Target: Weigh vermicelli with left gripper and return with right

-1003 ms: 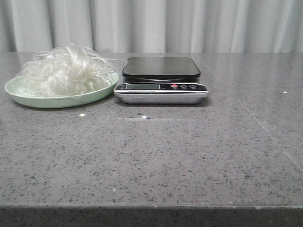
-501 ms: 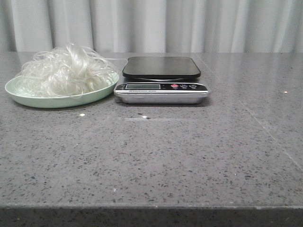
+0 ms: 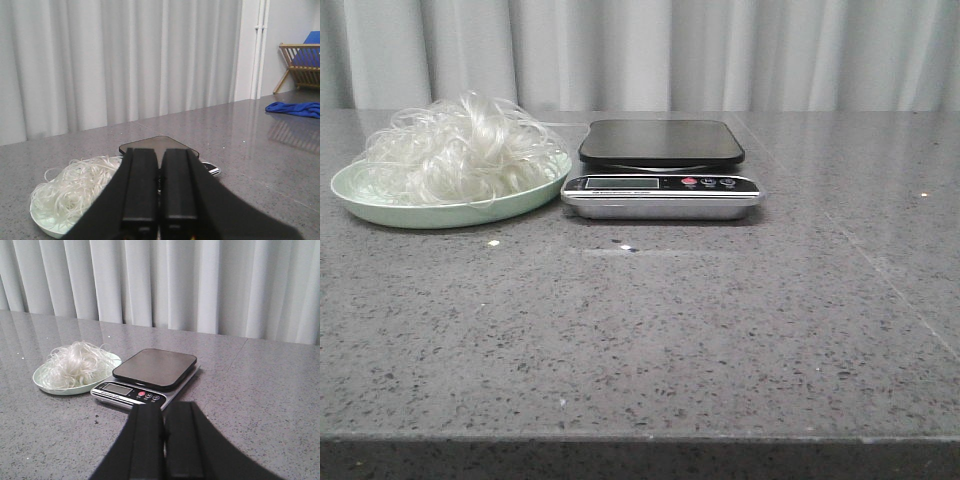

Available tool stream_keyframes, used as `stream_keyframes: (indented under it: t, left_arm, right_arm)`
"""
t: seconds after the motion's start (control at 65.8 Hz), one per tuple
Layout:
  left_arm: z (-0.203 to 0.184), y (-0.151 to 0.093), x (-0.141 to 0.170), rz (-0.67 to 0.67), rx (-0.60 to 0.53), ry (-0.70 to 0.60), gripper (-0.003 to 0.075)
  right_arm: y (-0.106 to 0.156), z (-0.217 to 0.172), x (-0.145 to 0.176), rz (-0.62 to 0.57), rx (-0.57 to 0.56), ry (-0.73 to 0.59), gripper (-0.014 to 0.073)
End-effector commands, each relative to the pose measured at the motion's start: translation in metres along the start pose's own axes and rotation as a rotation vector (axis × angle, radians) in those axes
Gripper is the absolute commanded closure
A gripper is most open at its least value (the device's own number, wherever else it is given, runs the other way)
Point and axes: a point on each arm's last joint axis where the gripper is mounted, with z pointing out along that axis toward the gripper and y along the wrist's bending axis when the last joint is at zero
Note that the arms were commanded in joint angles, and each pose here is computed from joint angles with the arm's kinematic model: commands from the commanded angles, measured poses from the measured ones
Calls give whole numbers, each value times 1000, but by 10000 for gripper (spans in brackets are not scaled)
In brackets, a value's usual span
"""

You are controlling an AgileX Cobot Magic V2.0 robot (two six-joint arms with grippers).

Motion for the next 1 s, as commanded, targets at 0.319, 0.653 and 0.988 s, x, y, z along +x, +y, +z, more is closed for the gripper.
stream_keyframes:
  t: [0.319,0.653,0.988]
  left_arm:
    - [7,4,9,61,-57,-48,594]
    - [9,23,56,92,-447,43,594]
    - [6,32,82,113,-580,20,594]
  right_arm:
    - [1,-2,-15,-16,4,-98,428]
    - [1,-2,-15,-16,4,-98,428]
    - [1,-2,-15,-16,4,-97,428]
